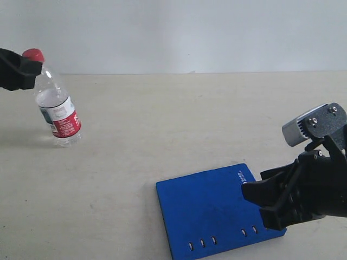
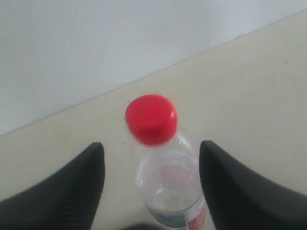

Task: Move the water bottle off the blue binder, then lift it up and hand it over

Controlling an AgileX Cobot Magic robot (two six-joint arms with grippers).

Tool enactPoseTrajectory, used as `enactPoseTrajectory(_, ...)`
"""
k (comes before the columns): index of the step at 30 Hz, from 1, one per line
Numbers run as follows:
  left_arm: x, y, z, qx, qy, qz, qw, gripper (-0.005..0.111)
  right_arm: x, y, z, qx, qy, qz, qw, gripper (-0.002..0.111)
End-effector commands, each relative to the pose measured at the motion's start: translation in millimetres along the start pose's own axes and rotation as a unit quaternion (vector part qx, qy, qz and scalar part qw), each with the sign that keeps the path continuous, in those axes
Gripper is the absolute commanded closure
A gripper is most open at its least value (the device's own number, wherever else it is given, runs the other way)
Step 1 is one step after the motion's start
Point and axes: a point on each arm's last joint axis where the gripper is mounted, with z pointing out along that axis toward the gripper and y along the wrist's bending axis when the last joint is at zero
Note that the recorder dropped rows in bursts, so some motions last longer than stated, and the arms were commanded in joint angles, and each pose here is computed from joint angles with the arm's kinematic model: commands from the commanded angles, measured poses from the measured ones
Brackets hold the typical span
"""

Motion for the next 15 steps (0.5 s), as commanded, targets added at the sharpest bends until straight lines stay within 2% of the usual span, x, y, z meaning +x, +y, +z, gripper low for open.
enactPoseTrajectory(1,-20,5.8,-27,-0.047,-0.036,0.007,0.998,0.052,1,1,0,-0.006,0.001,0.000,1.000,0.064)
enactPoseTrajectory(5,-36,4.0,-64,-0.073,-0.086,-0.006,0.994,0.052,1,1,0,-0.006,0.001,0.000,1.000,0.064)
enactPoseTrajectory(9,-46,-3.7,-108,-0.094,-0.145,0.006,0.985,0.054,1,1,0,-0.006,0.001,0.000,1.000,0.064)
enactPoseTrajectory(15,-42,-27.1,-173,-0.094,-0.239,0.030,0.966,0.056,-6,5,-8,-0.011,-0.022,0.029,0.999,0.064)
